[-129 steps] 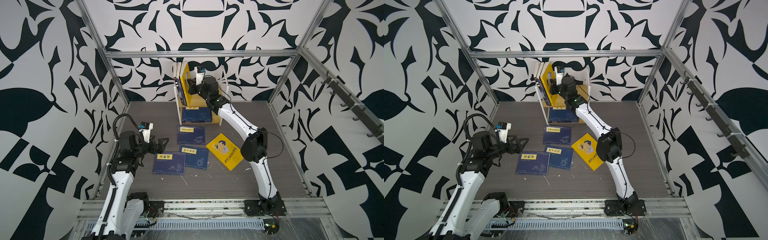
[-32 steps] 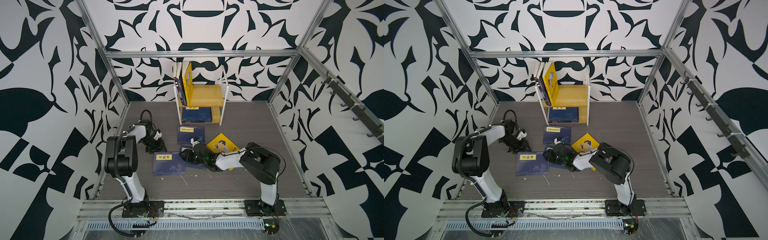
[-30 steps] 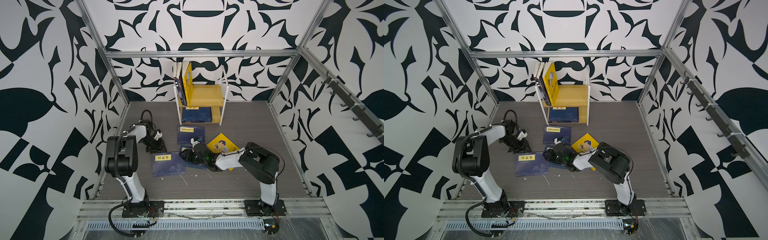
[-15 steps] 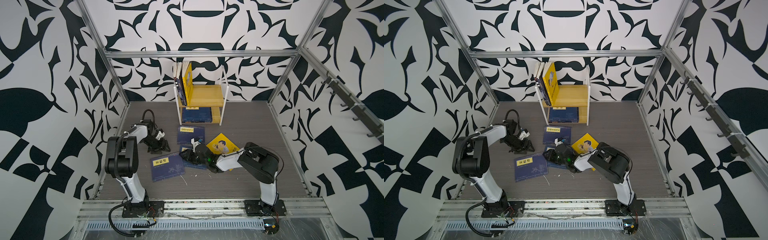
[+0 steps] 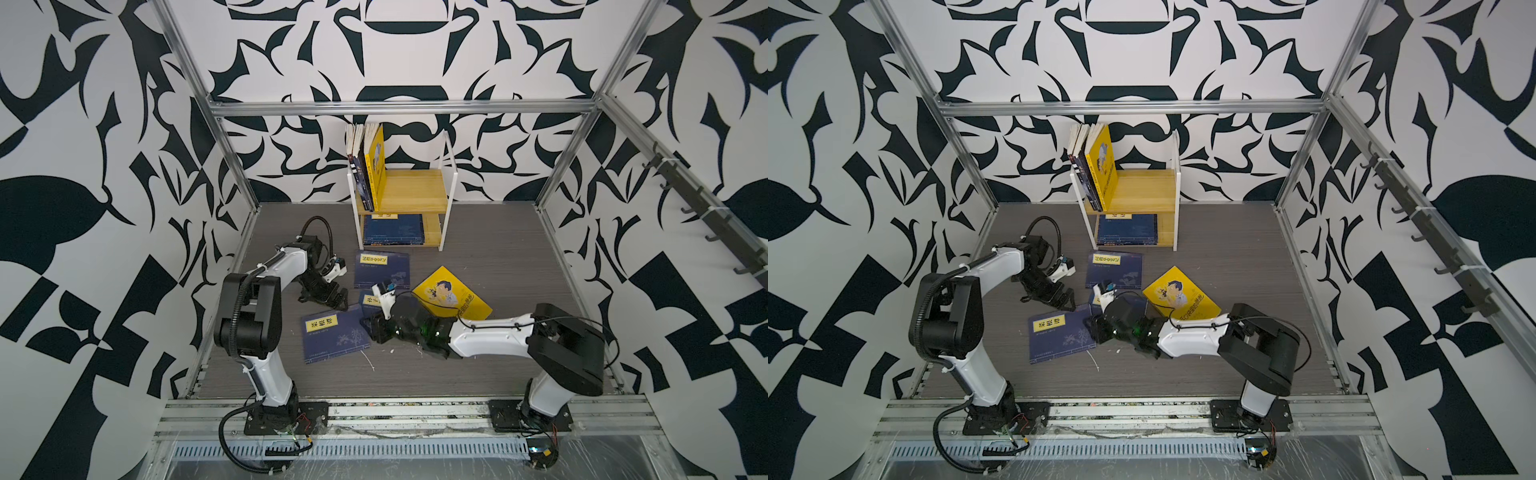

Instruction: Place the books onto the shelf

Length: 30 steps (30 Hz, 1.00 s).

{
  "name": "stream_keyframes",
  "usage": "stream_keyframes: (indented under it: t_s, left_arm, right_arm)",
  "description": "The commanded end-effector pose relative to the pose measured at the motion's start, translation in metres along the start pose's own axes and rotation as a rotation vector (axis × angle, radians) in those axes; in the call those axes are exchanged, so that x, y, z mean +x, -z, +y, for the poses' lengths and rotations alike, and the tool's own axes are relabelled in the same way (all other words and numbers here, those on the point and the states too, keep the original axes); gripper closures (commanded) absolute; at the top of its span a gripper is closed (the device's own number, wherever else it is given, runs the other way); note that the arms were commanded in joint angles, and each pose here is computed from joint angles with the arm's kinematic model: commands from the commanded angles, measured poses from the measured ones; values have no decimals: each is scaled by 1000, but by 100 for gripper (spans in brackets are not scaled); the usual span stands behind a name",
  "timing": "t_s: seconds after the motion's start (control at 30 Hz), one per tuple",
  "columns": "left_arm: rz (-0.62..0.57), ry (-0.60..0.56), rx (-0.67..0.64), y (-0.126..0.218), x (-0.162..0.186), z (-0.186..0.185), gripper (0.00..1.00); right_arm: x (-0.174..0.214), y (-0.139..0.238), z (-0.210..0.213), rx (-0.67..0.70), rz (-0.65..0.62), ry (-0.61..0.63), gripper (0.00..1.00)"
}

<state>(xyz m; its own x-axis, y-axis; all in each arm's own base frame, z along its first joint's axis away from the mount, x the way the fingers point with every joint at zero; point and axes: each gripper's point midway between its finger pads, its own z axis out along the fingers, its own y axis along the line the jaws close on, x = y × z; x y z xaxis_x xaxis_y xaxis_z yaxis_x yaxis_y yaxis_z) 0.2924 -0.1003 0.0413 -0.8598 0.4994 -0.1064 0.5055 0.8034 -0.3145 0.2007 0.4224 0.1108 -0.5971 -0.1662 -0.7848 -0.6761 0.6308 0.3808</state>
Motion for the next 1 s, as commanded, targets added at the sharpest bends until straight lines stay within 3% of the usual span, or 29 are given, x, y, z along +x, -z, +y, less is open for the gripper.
stream_keyframes:
  t_s: [0.0,0.13,0.23,0.5,0.63,0.83,0.97]
  left_arm:
    - [48,-37,-28,0,17,2,0]
    - [70,-41,-21,-6,23,1,0]
    - [85,-45,-13,-10,26,-1,1]
    - [173,-40,14,-26,34,-9,12]
    - [183,-52,28,-26,36,-16,14]
    - [189,-37,89,-26,40,-32,20]
    - [167,-24,122,-22,39,-40,24]
  right_arm:
    - [14,6,9,106,-43,487,46]
    - [49,-6,34,105,22,871,42]
    - [64,-16,37,124,99,1035,41]
    - [63,-36,28,227,96,1149,41]
    - [58,-46,18,331,97,1271,41]
    - [28,-52,16,514,-13,1459,41]
    - [4,-52,21,617,-118,1518,43]
